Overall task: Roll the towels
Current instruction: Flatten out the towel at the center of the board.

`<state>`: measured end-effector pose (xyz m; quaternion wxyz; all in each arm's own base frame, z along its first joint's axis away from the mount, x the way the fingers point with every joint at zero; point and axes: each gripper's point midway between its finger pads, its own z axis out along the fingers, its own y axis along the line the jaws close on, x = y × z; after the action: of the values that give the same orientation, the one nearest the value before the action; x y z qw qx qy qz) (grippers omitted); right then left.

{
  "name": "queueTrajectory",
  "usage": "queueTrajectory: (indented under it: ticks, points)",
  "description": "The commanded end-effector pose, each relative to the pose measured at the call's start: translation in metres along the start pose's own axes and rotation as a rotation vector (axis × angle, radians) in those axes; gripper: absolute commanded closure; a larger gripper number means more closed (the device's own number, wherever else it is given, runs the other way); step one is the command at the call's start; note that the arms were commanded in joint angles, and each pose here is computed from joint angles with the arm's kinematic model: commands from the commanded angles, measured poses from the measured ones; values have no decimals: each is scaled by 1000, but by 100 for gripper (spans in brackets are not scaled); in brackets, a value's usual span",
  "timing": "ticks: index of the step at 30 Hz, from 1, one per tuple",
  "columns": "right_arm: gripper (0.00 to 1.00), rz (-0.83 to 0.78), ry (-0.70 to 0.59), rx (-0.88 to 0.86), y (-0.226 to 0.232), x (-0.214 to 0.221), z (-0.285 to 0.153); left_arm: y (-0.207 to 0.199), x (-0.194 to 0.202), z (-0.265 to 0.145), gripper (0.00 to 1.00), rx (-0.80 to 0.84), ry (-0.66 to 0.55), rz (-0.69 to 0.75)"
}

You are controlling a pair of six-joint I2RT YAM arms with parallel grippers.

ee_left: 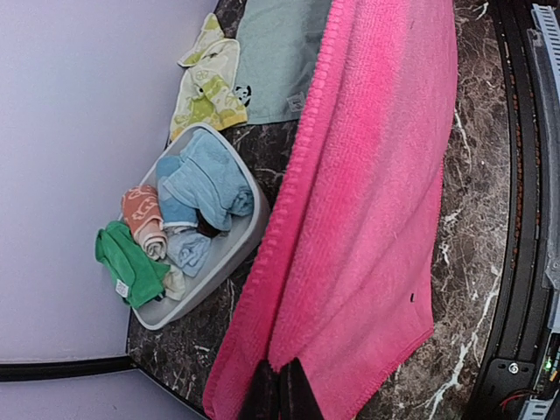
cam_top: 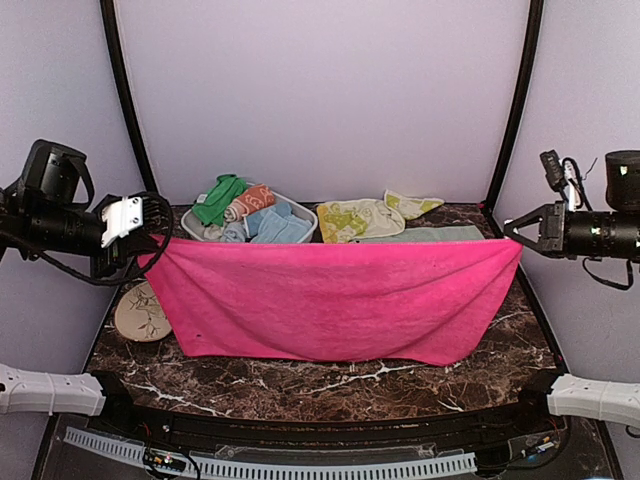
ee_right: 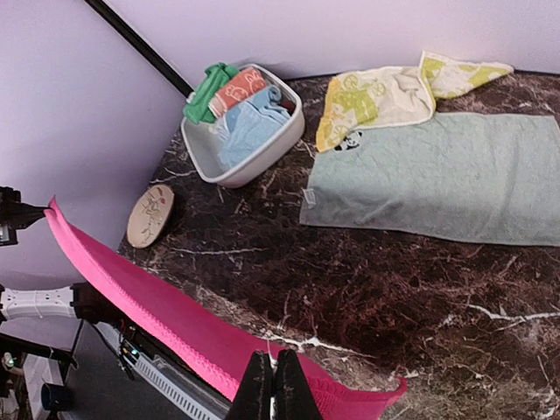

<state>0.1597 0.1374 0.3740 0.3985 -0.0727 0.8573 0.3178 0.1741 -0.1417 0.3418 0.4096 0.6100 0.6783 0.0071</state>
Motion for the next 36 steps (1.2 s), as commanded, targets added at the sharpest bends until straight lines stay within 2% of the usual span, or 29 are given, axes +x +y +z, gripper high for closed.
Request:
queueTrajectory:
  ticks: [1, 4, 6, 11, 15, 25, 36]
  points:
    - [100, 34, 86, 121, -32, 24, 40, -32, 26, 25, 100, 128, 91, -31]
    - [100, 24, 102, 190, -53, 34, 72, -41, 45, 59, 100, 140, 143, -16]
    - [100, 11, 160, 252, -74, 51, 104, -48, 68, 91, 100, 127, 208, 13]
    - [100, -24, 198, 306, -98, 65, 157, -39, 112, 157, 100, -14, 337, 105]
    - [100, -38, 196, 319, -111, 68, 180, -20, 126, 193, 100, -176, 349, 179]
    - [100, -47, 184, 386, -143, 65, 217, 31, 137, 242, 100, -335, 396, 164]
    - [100, -47, 185, 422, -165, 49, 235, 60, 141, 262, 100, -357, 403, 101]
